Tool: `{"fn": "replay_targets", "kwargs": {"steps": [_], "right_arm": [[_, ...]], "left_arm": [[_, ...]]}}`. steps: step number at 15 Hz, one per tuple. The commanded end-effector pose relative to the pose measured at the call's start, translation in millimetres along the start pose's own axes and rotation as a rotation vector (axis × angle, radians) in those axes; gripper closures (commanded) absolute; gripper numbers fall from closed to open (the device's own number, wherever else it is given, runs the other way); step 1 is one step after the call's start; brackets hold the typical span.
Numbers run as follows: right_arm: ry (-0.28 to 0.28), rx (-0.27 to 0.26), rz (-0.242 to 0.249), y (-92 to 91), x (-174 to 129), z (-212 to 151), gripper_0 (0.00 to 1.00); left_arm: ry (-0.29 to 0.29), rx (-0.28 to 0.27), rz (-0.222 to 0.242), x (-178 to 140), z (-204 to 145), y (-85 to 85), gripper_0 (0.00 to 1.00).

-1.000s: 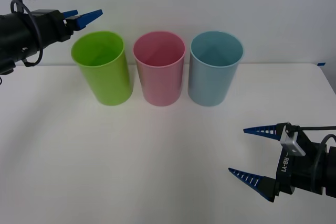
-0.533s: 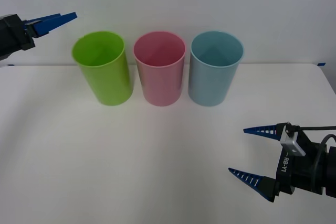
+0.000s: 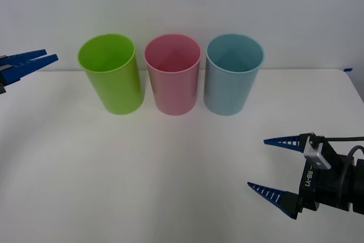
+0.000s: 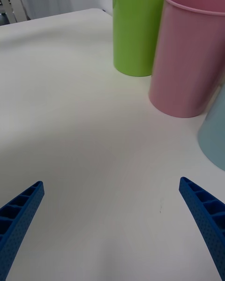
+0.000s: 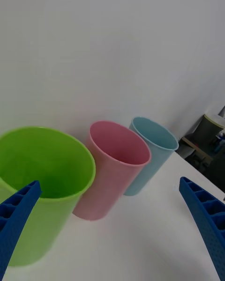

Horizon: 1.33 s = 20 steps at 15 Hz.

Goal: Put cans in the blue bin and PET bottles in the pink bin and trash in the green bin.

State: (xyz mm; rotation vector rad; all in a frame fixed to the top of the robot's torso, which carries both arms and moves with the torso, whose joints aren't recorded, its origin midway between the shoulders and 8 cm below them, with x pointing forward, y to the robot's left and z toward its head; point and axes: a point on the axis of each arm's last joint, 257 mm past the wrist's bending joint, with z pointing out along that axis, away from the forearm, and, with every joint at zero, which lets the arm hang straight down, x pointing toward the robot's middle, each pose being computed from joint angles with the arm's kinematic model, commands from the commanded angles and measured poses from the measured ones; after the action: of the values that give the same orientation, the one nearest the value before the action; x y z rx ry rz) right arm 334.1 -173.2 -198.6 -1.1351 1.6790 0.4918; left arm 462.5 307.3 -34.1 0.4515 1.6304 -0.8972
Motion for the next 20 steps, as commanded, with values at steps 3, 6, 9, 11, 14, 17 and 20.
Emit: {"fn": "replay_targets", "kwargs": {"steps": [3,6,9,11,14,17,20], "right_arm": [[0.000,0.000,0.000,0.0,0.0,0.0,0.00],[0.000,0.000,0.000,0.0,0.0,0.0,0.00],[0.000,0.000,0.000,0.0,0.0,0.0,0.00],[0.000,0.000,0.000,0.0,0.0,0.0,0.00],[0.000,0.000,0.000,0.0,0.0,0.0,0.00],[0.000,0.000,0.000,0.0,0.0,0.0,0.00],[0.000,0.000,0.000,0.0,0.0,0.0,0.00]], "left_arm": [[0.047,-0.056,-0.042,50.5,-22.5,-12.0,0.00],[0.067,-0.077,-0.059,80.0,-33.1,-17.7,0.00],[0.081,-0.087,-0.087,110.2,-45.4,-26.6,0.00],[0.072,-0.108,-0.099,124.6,-47.8,-29.3,0.00],[0.079,-0.137,-0.107,147.7,-49.6,-33.3,0.00],[0.085,-0.159,-0.113,172.1,-59.6,-37.3,0.00],[0.106,-0.176,-0.115,194.5,-72.0,-42.4,0.00]]}}
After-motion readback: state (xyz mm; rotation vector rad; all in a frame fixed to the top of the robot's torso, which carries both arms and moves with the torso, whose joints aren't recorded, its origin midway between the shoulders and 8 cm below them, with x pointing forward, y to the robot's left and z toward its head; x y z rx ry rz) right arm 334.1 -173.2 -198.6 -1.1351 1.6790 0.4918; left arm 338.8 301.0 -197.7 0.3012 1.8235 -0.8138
